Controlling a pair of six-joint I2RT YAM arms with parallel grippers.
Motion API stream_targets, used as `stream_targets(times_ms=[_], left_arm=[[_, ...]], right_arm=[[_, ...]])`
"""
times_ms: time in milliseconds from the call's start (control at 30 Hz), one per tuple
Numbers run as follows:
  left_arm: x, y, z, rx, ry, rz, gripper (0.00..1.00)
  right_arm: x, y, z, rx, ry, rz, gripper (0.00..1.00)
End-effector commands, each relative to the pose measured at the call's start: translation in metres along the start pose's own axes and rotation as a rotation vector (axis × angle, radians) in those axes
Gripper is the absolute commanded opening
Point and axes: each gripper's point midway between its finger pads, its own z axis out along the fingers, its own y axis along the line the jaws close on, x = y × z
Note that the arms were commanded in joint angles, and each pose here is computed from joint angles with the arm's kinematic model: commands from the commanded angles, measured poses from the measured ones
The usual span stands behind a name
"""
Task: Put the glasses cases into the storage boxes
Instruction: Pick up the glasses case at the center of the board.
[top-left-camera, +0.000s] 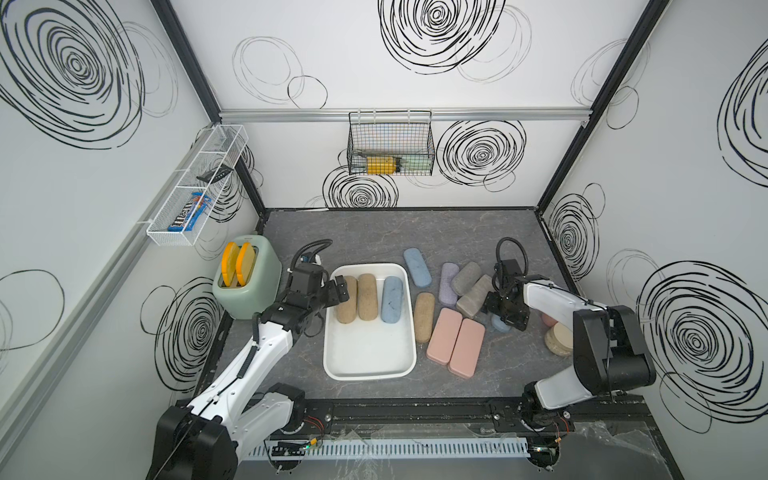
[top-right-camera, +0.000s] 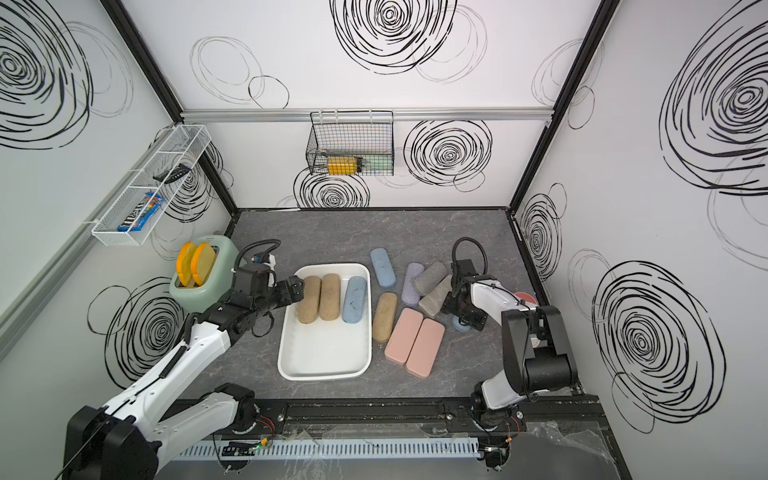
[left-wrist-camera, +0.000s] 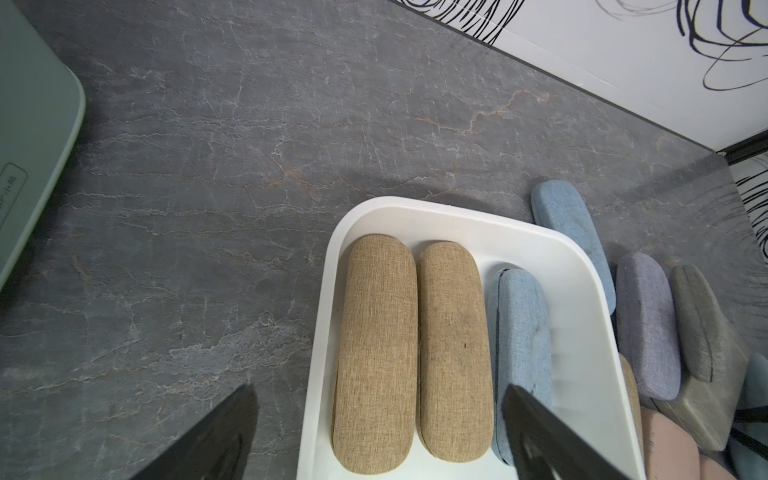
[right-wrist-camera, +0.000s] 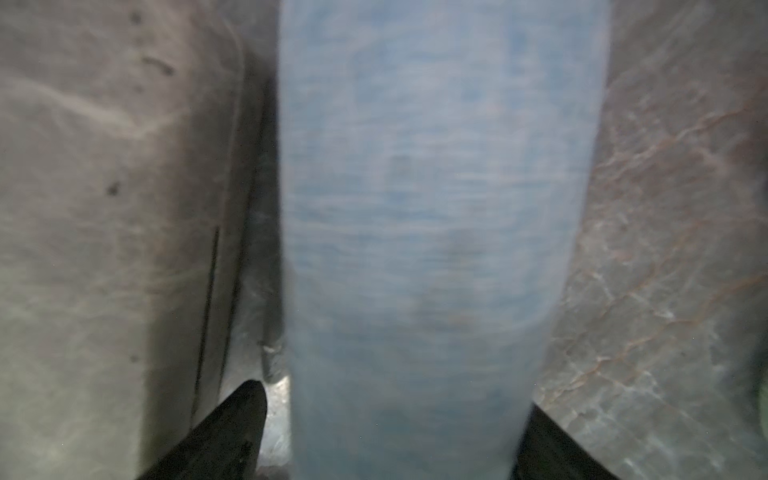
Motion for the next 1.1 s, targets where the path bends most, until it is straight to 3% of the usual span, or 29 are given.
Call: stream_targets(times_ms=[0, 167, 733, 1067], left_arm=[[-0.006, -0.002, 0.001, 0.014, -0.02, -0.019, 0.96], [-0.005, -0.003, 0.001, 0.02, -0.018, -0.017, 0.96], [0.002, -0.003, 0.008, 0.015, 0.017, -0.016, 1.0], [0.004, -0.003, 0.01, 0.014, 0.029, -0.017, 1.0]], right_arm=[[-0.008, 0.002, -0.015, 0.034, -0.045, -0.004, 0.9], [-0.011, 0.003, -0.017, 0.033, -0.063, -0.007, 0.91], [-0.013, -0.005, -0.003, 0.011, -0.068, 0.023, 0.76], [-0.019, -0.006, -0.024, 0.018, -0.107, 0.014, 0.6]])
